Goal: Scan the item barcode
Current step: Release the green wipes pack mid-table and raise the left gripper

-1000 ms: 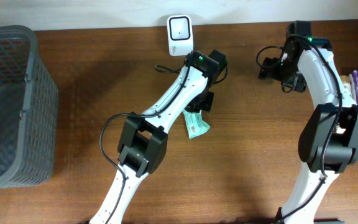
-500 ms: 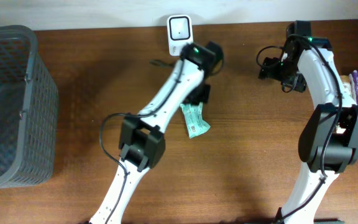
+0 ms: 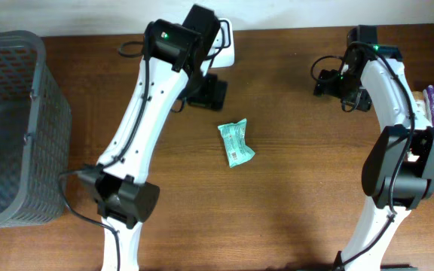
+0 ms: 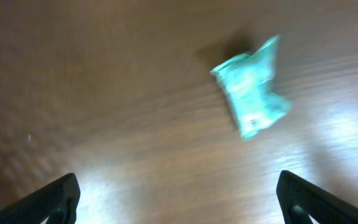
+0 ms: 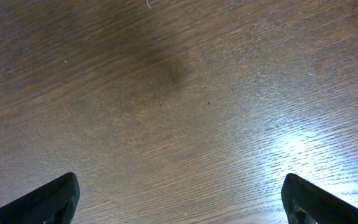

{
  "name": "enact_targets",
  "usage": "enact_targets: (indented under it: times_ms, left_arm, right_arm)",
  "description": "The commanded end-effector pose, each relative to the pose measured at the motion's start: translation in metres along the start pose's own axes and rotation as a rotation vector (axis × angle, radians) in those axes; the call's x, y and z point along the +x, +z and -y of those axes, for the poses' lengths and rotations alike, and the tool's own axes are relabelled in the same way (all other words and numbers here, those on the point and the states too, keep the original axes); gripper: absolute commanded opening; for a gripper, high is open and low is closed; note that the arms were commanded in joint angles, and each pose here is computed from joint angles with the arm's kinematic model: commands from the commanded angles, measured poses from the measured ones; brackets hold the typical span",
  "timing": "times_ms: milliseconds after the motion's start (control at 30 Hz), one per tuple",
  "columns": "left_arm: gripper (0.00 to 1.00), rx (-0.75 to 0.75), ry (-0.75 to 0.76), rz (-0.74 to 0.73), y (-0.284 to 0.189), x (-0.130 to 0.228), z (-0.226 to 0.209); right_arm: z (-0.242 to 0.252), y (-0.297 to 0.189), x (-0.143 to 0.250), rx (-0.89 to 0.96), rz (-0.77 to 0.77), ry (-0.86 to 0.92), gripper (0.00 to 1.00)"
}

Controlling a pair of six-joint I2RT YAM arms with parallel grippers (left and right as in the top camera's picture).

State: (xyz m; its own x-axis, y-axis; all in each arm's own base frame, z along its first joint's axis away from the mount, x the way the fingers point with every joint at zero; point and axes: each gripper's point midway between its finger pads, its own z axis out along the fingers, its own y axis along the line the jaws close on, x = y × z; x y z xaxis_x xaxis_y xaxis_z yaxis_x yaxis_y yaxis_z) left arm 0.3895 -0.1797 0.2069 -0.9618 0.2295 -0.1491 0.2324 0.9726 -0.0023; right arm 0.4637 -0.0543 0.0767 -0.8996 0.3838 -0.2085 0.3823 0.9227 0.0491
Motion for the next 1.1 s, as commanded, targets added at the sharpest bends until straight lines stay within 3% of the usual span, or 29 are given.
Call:
enact_targets:
  times_ms: [0, 167, 233, 367, 467, 600, 867, 1067]
  left_arm:
    - [0.99, -0.074, -0.137, -0.102, 0.031, 0.012, -0.051]
    - [0.99, -0.089, -0.248, -0.140, 0.056, 0.015, -0.098]
    - [0.99, -0.092, -0.262, -0.147, 0.056, 0.017, -0.104]
    - [0.99, -0.132, -0.302, -0.153, 0.055, 0.020, -0.122]
    - [0.99, -0.135, -0.329, -0.148, 0.055, 0.019, -0.129]
    - [0.99, -0.140, -0.329, -0.133, 0.056, 0.016, -0.130]
    - [0.99, -0.134, -0.333, -0.101, 0.057, 0.008, -0.131]
    - [0.99, -0.134, -0.334, -0.101, 0.057, 0.008, -0.131]
  right_arm:
    - [0.002, -0.014, -0.004, 0.006, 0.036, 0.001, 0.99]
    - [-0.009, -0.016, -0.020, -0.048, 0.098, 0.026, 0.99]
    - [-0.049, -0.021, 0.007, -0.288, -0.046, 0.068, 0.99]
    - [-0.108, -0.052, 0.026, -0.655, -0.179, 0.077, 0.99]
    - [-0.127, -0.051, 0.061, -0.639, -0.245, -0.088, 0.99]
    - [-0.139, -0.018, 0.118, -0.373, -0.305, -0.321, 0.99]
    - [-0.186, -0.009, 0.161, -0.394, -0.335, -0.464, 0.99]
    - [-0.201, 0.007, 0.191, -0.589, -0.385, -0.539, 0.99]
